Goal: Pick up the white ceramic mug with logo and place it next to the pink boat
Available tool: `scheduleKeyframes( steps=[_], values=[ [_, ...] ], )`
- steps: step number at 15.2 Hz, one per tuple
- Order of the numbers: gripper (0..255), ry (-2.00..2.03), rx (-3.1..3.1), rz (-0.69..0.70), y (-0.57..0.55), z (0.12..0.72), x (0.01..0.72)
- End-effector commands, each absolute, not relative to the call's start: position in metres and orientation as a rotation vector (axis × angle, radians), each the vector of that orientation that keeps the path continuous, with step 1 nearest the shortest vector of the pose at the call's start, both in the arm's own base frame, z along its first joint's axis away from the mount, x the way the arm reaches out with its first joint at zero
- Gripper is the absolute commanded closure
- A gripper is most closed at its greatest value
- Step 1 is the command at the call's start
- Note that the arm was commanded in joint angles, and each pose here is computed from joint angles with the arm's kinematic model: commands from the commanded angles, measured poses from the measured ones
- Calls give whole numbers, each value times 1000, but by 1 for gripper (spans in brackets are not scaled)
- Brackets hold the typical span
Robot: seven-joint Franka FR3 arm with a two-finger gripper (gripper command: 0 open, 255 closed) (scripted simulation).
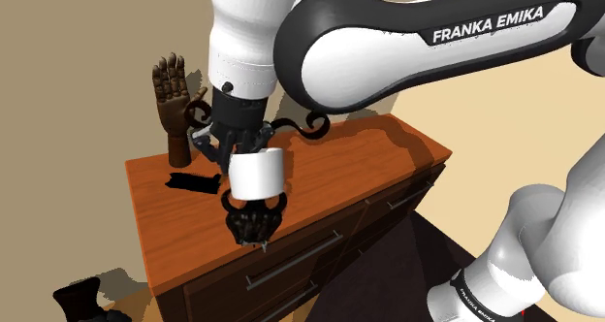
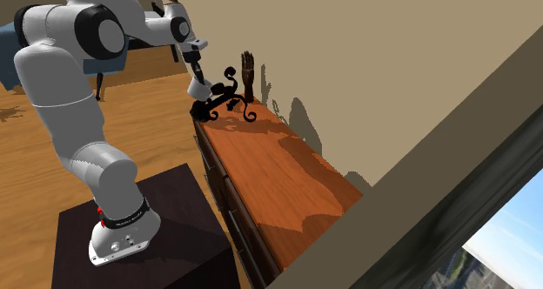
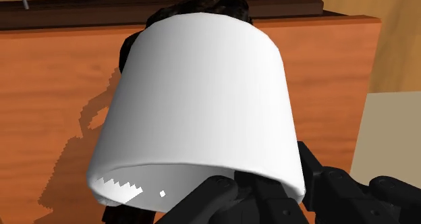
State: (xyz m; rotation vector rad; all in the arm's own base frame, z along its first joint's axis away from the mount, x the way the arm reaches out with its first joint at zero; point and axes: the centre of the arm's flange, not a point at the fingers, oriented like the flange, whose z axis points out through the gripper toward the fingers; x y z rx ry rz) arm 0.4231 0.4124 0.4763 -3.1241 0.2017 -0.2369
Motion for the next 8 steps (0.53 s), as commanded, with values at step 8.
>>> scheduleKeyframes(
  steps=[8],
  values=[
    [255,202,-3125,-237,412,523,424]
  ],
)
